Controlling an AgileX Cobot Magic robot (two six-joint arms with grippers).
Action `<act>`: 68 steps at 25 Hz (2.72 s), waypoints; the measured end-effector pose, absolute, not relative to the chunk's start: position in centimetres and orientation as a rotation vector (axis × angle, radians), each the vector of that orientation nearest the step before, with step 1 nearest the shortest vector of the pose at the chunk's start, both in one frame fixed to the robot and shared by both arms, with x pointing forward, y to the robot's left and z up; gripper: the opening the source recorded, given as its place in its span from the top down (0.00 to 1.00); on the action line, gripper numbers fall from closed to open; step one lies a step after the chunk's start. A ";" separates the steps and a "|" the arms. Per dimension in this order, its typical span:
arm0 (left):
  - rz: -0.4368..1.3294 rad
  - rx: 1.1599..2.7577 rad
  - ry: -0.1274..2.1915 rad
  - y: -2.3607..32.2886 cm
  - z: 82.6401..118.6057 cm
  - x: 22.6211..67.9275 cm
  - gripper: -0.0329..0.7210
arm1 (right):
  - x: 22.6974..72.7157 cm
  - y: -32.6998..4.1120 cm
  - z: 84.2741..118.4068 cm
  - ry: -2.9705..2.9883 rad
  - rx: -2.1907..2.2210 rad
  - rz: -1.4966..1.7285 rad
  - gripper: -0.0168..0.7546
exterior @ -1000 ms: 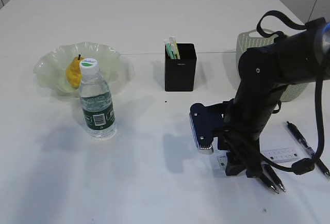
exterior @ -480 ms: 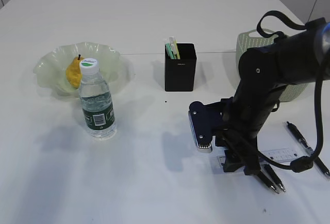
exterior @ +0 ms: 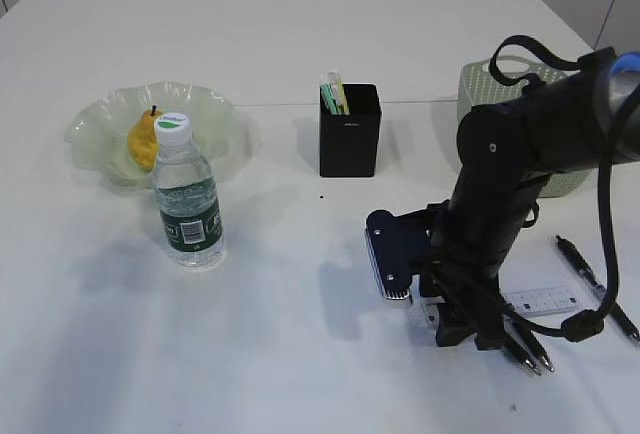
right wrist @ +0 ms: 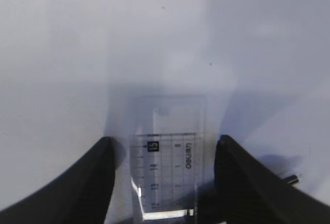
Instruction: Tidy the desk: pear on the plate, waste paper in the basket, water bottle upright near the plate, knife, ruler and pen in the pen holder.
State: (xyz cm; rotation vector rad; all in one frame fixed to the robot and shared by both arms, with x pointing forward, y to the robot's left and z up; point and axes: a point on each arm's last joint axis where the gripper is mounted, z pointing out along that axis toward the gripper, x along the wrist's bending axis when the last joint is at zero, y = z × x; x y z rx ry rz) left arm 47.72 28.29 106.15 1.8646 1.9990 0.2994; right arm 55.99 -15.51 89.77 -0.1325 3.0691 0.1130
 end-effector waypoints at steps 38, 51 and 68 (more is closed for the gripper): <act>0.306 1.860 1.995 28.3 106.2 47.8 0.26 | 57.3 -14.3 97.5 2.932 -0.068 0.299 0.62; 0.316 1.853 1.989 28.3 106.2 47.9 0.26 | 60.2 -12.0 105.2 2.572 0.091 0.668 0.62; 0.285 1.875 2.008 28.3 106.1 47.6 0.27 | 64.7 -11.5 106.4 2.039 0.512 0.927 0.62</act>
